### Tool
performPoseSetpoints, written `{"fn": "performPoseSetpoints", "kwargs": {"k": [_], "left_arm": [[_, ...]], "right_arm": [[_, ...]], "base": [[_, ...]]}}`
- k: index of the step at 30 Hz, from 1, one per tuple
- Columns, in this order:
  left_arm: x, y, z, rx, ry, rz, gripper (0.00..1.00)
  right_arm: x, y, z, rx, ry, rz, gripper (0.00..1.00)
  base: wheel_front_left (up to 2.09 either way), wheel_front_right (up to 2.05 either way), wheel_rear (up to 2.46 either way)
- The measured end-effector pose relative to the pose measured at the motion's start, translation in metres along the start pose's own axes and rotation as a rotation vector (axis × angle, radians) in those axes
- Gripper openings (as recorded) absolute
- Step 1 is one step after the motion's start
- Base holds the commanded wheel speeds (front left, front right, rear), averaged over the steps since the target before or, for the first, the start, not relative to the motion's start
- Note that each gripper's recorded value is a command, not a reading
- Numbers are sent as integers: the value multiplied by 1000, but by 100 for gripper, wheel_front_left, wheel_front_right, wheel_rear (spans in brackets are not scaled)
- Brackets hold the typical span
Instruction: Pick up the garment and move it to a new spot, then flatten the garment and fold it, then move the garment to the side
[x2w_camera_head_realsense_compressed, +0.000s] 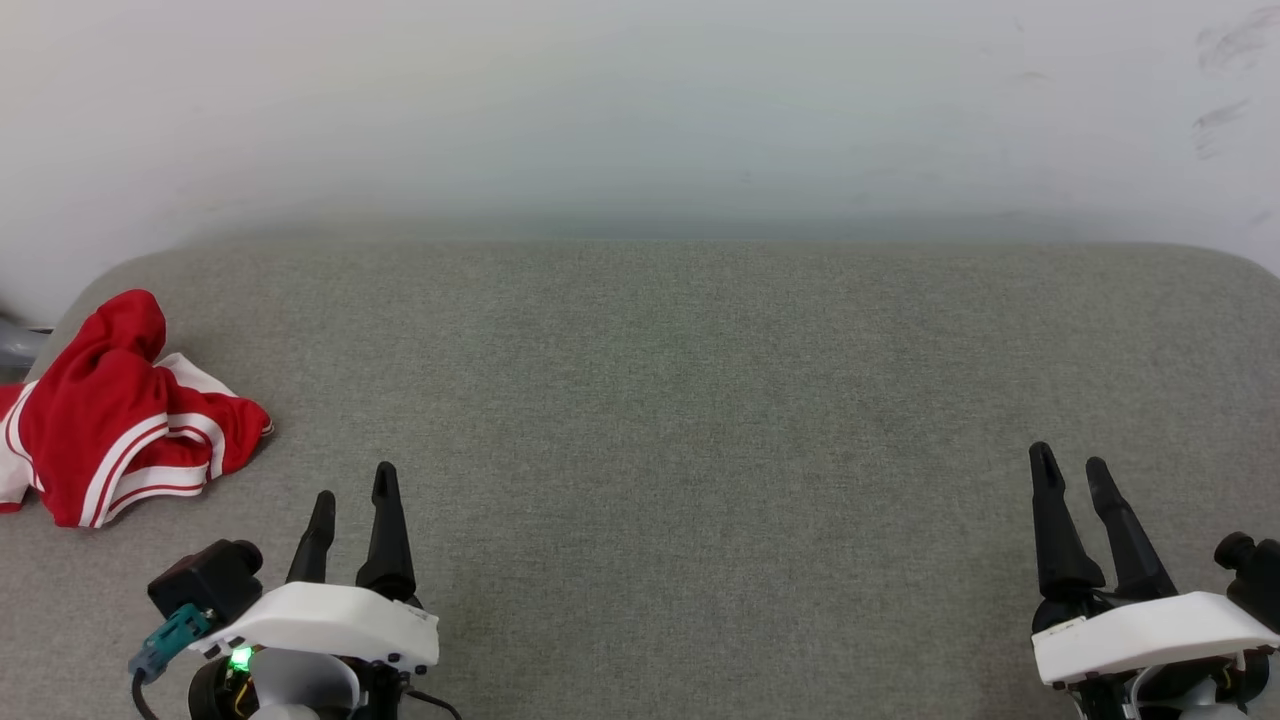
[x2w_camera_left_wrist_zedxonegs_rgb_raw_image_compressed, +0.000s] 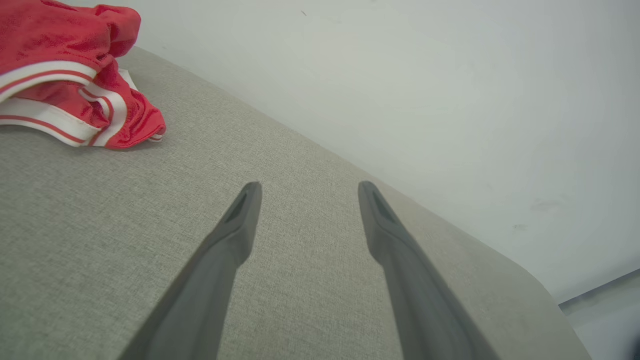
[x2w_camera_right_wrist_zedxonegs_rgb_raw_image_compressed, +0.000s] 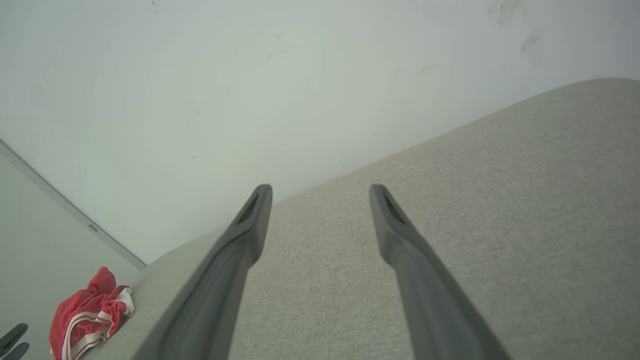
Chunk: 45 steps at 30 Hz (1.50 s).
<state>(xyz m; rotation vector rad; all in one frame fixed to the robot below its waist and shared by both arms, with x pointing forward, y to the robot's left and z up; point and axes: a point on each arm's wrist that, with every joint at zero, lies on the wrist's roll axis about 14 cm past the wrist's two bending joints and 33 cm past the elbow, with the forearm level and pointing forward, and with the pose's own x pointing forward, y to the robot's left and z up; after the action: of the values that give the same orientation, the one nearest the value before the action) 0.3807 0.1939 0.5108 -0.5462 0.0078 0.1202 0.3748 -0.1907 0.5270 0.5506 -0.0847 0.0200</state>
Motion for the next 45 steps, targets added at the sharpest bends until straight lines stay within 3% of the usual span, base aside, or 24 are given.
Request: {"fn": "performPoseSetpoints", "kwargs": {"k": [27,45], "left_arm": [[-7,-23,8,304,-90,-80,100],[-12,-31,10,425,-141,-125,100]], "right_arm": [[-4,13,7,-317,-44,62,100],[-7,20,7,-436,-61,96,100]], "base": [[0,0,0],[0,0,0]]}}
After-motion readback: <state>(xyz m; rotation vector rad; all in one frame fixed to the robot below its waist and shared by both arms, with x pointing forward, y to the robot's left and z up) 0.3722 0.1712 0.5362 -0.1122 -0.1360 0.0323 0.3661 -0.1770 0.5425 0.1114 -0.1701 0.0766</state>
